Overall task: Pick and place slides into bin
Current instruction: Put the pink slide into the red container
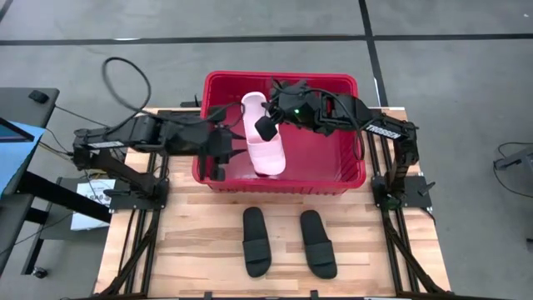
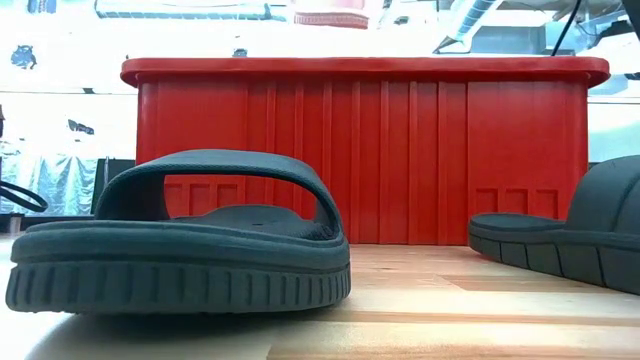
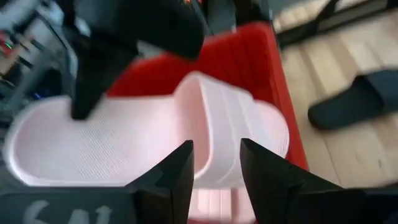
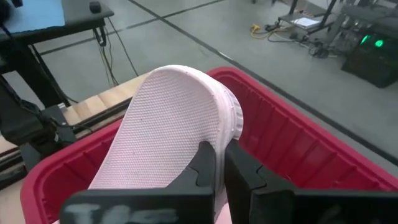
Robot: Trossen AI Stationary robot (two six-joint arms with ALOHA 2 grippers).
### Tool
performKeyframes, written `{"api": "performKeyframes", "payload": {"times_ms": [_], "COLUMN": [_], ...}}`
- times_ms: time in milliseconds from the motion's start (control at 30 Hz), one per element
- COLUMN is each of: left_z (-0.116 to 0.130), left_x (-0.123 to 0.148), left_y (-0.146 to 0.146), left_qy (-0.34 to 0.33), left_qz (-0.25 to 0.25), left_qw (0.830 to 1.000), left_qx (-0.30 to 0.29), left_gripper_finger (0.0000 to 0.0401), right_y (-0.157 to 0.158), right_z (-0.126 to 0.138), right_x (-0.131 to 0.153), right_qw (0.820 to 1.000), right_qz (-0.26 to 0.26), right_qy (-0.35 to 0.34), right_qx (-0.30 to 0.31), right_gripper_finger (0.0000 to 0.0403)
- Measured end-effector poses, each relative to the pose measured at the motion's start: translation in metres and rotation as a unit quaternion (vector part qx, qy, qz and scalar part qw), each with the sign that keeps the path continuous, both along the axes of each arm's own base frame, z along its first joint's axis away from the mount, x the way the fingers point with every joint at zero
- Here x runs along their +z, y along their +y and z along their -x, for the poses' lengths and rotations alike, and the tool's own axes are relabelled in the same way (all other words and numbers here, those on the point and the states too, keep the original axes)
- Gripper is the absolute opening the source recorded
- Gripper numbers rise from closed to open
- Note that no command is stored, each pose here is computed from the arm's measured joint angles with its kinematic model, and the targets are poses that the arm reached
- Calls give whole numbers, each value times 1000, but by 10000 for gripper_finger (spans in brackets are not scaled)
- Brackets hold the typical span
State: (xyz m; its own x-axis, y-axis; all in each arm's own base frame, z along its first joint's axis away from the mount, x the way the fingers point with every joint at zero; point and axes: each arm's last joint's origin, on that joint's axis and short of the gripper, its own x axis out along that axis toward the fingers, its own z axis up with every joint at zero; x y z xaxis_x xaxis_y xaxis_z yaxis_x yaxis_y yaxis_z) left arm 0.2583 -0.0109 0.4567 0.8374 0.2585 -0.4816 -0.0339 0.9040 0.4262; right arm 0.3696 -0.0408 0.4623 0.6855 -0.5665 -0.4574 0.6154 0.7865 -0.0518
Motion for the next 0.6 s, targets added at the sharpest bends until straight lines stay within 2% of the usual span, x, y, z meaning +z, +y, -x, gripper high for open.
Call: {"api": "performKeyframes", "payload": {"times_ms": [67,167,600], "left_z": [-6,-14,-21], "left_x": [-4,-7,-9], "left_y": [2,3,1], "left_qy": [27,31,30], "left_qz": [8,20,40], "left_qw": [1000,999,998], "left_qx": [-8,-22,-41], "left_gripper_finger": [124,124,124], "right_y": [4,9,20], "right_z": [0,0,-2], "right_x": [0,0,3], "right_qw": [1000,1000,999], "right_qz": [5,17,39], "right_qy": [2,6,3], "right_qx": [1,3,12], "right_gripper_finger": [0,0,0]}}
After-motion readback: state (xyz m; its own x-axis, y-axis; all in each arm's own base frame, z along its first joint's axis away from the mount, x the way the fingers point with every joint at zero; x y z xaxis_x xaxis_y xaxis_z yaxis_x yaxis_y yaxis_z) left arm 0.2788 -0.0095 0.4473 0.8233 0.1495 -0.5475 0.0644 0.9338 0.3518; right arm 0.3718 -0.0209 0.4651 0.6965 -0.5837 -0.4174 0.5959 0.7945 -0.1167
